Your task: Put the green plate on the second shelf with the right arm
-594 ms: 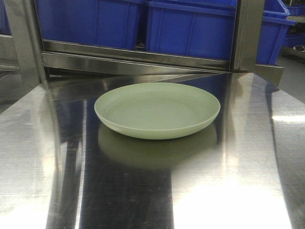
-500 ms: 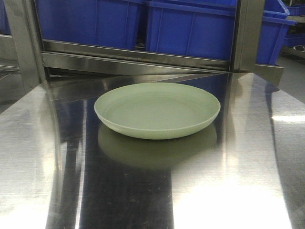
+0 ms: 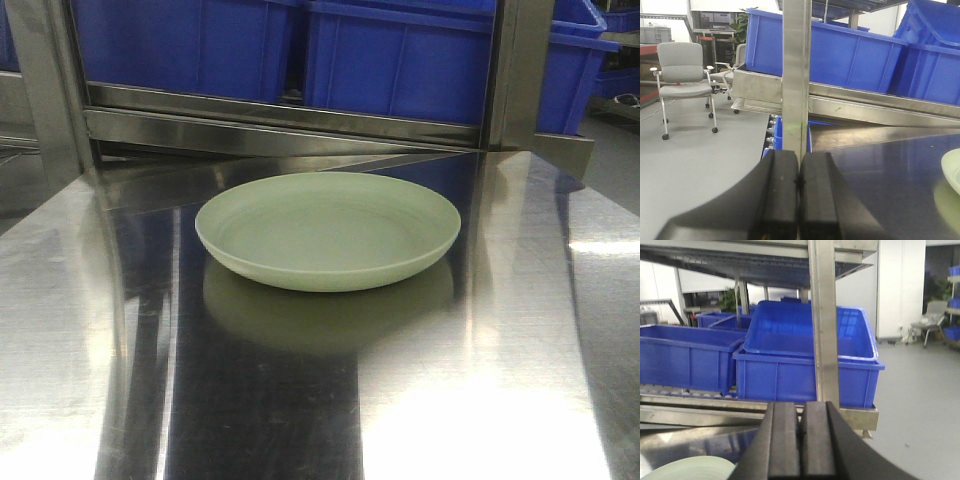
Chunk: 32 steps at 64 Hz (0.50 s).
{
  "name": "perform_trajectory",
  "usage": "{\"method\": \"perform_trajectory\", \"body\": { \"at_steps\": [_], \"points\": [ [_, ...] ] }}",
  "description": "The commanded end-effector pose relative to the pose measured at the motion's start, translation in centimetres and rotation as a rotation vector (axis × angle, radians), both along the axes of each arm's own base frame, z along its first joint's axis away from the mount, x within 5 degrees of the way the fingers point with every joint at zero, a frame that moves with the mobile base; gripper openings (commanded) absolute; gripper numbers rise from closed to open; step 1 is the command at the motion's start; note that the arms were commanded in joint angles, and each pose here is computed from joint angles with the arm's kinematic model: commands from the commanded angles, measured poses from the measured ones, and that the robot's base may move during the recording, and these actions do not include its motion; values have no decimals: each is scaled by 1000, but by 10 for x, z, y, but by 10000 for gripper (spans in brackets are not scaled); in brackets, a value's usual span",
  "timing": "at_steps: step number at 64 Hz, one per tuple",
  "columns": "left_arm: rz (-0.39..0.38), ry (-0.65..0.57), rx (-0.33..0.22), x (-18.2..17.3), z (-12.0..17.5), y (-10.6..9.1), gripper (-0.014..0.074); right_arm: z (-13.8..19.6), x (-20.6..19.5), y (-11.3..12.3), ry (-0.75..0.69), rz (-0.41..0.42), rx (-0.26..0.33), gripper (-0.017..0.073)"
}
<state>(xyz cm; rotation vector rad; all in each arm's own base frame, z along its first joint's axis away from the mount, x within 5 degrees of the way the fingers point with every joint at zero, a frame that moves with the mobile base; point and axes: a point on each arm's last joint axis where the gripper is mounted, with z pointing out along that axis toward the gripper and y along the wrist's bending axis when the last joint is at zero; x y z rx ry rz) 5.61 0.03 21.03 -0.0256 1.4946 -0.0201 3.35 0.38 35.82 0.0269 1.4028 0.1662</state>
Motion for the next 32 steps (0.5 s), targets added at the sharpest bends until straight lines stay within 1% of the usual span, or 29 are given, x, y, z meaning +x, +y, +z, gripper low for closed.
{"method": "perform_trajectory", "body": {
  "at_steps": [1, 4, 8, 11, 15, 18, 20, 24, 32],
  "points": [
    [-5, -44, -11, 1, -7, 0, 130, 39, 19, 1, 17, 2, 4, 49],
    [-5, -44, -11, 1, -7, 0, 130, 48, 30, 2, 58, 5, 4, 49],
    [-5, -44, -11, 1, -7, 0, 130, 61, 48, 5, 112, 32, 49, 49],
    [-5, -44, -11, 1, -7, 0, 130, 64, 65, 9, 189, 59, 90, 49],
    [-5, -44, -11, 1, -7, 0, 130, 60, 91, 14, 338, 97, 135, 49],
    [-5, -44, -11, 1, -7, 0, 130, 56, 106, 18, 424, 123, 152, 49],
    [-5, -44, -11, 1, -7, 0, 130, 53, 118, 21, 484, 137, 151, 49],
    [-5, -44, -11, 1, -7, 0, 130, 46, 135, 23, 552, 152, 155, 49],
    [-5, -44, -11, 1, -7, 0, 130, 32, 158, 27, 640, 166, 195, 49]
  ]
}}
